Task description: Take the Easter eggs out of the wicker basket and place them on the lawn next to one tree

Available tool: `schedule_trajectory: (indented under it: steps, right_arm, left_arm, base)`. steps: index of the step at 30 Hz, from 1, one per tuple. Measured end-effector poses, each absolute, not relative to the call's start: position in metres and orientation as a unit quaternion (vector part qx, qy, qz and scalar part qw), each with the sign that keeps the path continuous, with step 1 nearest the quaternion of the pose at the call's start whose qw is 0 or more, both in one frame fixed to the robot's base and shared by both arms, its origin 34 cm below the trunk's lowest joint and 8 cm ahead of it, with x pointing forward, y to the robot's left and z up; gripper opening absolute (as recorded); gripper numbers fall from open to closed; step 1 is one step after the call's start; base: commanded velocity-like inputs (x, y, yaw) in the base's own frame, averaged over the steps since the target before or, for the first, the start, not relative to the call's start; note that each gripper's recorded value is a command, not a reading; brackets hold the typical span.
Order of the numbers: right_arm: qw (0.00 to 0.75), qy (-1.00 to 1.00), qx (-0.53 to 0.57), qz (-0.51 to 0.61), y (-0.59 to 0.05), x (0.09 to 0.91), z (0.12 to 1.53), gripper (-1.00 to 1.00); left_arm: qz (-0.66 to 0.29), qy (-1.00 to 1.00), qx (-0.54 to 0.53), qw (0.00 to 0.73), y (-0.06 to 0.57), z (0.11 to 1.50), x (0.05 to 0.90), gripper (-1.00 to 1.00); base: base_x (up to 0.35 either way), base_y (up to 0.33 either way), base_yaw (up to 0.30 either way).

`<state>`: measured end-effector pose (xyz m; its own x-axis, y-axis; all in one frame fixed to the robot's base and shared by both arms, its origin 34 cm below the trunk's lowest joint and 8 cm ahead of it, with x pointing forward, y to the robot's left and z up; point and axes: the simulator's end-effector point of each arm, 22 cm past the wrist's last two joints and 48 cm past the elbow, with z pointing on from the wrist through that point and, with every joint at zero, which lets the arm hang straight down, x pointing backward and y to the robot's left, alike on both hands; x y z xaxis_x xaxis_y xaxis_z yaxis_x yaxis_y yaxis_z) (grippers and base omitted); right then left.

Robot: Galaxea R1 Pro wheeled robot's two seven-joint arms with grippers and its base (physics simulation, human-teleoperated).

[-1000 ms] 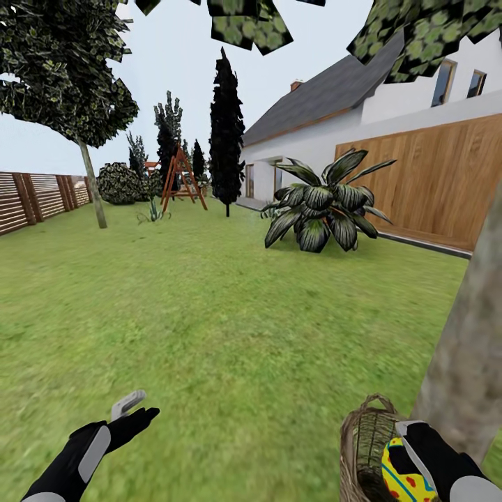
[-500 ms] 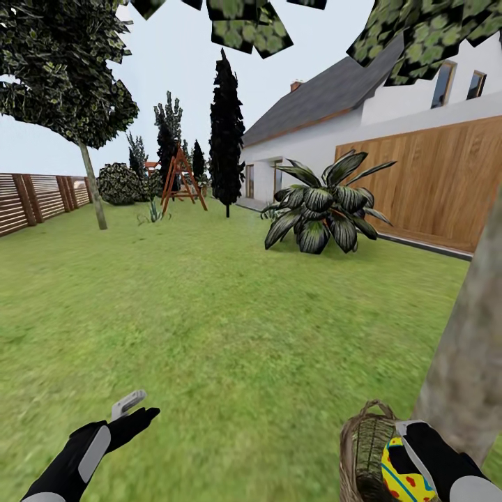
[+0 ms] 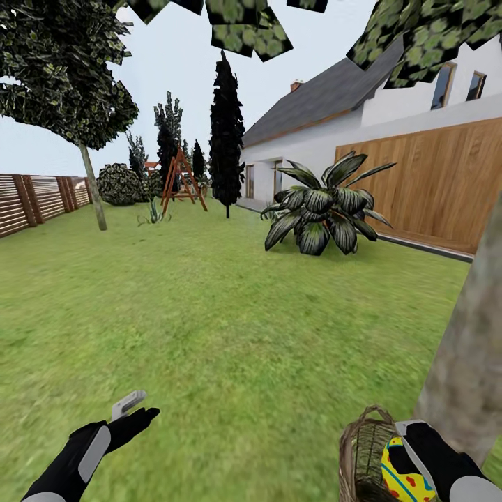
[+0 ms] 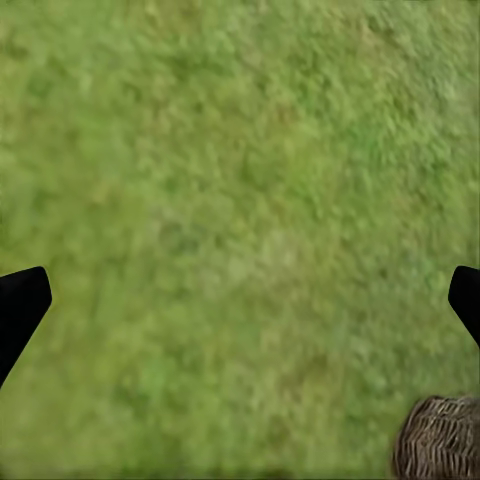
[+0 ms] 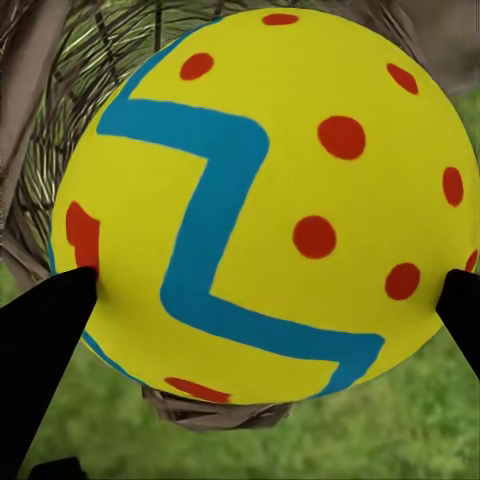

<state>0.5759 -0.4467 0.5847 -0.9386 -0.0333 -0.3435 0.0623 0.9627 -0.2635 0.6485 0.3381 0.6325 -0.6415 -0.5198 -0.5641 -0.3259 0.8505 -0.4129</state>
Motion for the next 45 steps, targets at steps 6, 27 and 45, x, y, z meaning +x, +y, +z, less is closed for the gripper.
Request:
schedule_trajectory:
  steps: [6, 27, 45]
  right_arm:
    - [0.175, 0.975, 0.008, -0.136, -0.447, 0.577, 0.596, -1.0]
    - [0.175, 0.975, 0.008, -0.136, -0.446, 0.58, 0.633, -1.0]
    - [0.174, 0.975, 0.008, -0.136, -0.446, 0.581, 0.663, -1.0]
  left_arm:
    - [-0.138, 0.895, -0.236, 0.351, 0.338, 0.644, 0.65, 1.0]
    - [-0.137, 0.895, -0.236, 0.352, 0.338, 0.681, 0.652, 1.0]
    - [-0.137, 0.895, -0.236, 0.352, 0.339, 0.711, 0.654, 1.0]
  base:
    - [0.0, 0.0, 0.0]
    - [-0.075, -0.009, 0.0]
    - [-0.239, -0.018, 0.0]
